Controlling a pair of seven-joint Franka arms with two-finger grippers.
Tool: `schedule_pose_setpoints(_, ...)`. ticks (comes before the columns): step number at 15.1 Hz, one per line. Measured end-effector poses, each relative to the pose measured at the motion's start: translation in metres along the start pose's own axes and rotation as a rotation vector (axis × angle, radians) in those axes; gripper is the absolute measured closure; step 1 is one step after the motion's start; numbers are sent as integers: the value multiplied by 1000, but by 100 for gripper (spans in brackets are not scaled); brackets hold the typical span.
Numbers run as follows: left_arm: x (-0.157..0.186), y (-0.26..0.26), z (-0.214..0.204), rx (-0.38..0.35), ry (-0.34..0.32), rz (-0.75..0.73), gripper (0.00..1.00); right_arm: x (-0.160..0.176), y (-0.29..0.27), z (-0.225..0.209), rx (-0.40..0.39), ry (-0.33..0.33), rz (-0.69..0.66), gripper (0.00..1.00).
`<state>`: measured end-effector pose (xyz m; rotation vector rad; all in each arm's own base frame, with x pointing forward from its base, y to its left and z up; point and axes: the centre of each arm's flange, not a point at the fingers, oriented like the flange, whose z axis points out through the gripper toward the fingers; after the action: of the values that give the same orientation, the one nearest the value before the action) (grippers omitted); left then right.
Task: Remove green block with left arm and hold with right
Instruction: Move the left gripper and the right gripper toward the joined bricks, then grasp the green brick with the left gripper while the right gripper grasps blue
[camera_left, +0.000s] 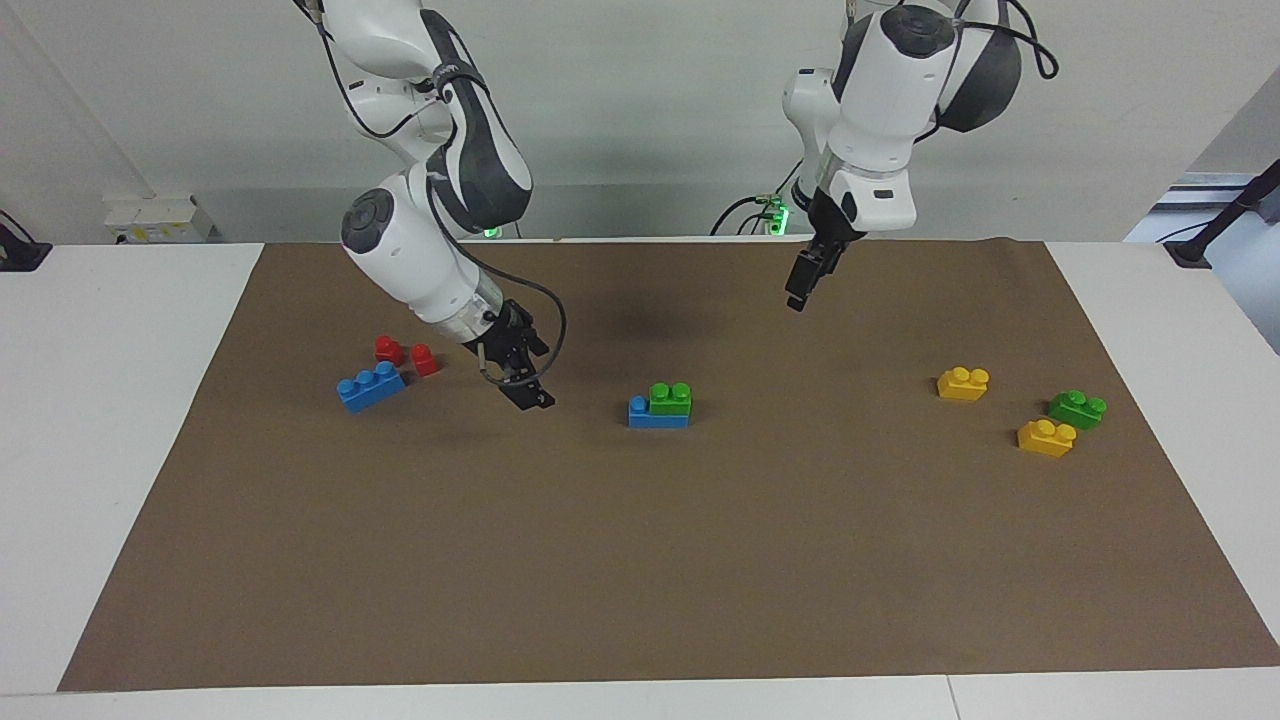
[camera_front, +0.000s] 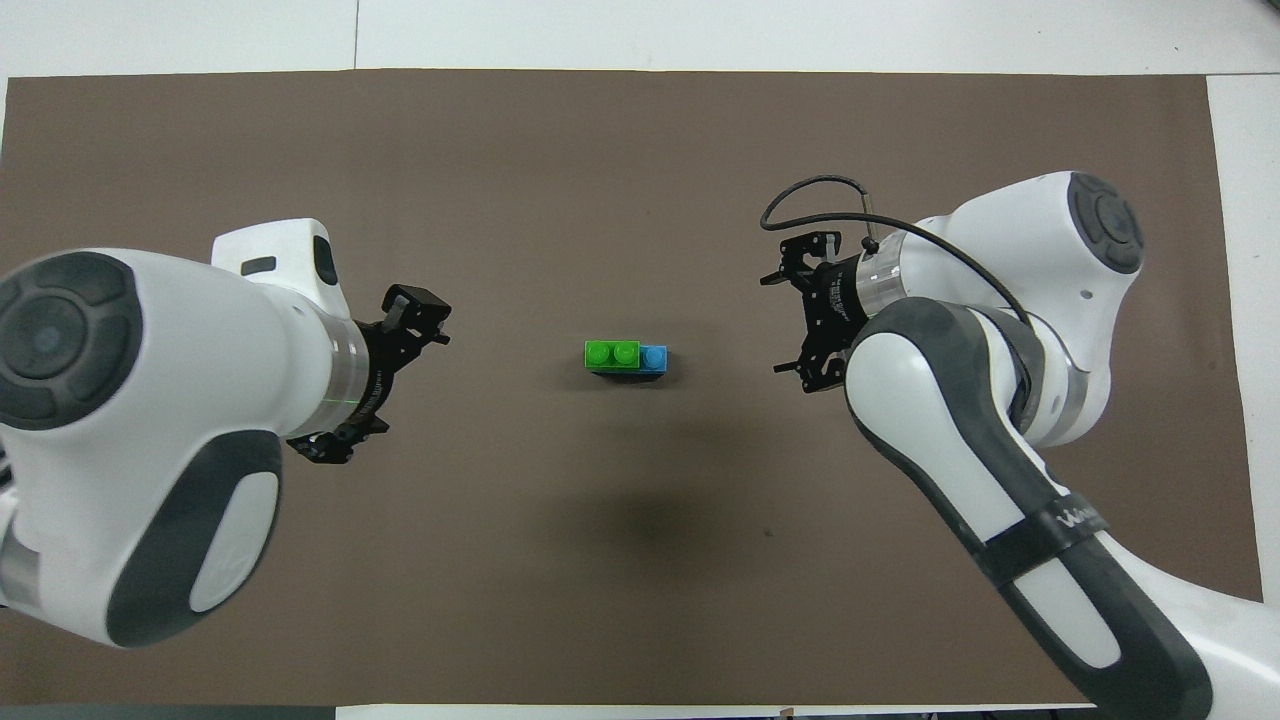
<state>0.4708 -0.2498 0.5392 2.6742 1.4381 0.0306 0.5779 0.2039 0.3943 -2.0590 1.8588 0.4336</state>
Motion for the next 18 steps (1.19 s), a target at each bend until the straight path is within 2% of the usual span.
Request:
schedule_pose_setpoints(3,-38,14,34,-15,-7,-201,0,-8,-2,40,12,-14,24,3)
schedule_pose_setpoints(5,-53,27,61,-17,-10,-312,0,-14,0,66,7,-15,32,0)
schedule_pose_setpoints(8,-57,44,88,-11,-6,-438,0,-25,9,94,16,-38,55,0)
schedule_pose_setpoints(14,-61,75,118,-24,2,-597,0,-44,28,147,63,-22,59,0)
schedule_pose_setpoints(16,-62,78,125,-18,6,-616,0,-42,29,155,75,-15,63,4)
schedule_pose_setpoints(18,-65,81,136,-13,14,-626,0,-40,28,155,79,-13,67,25)
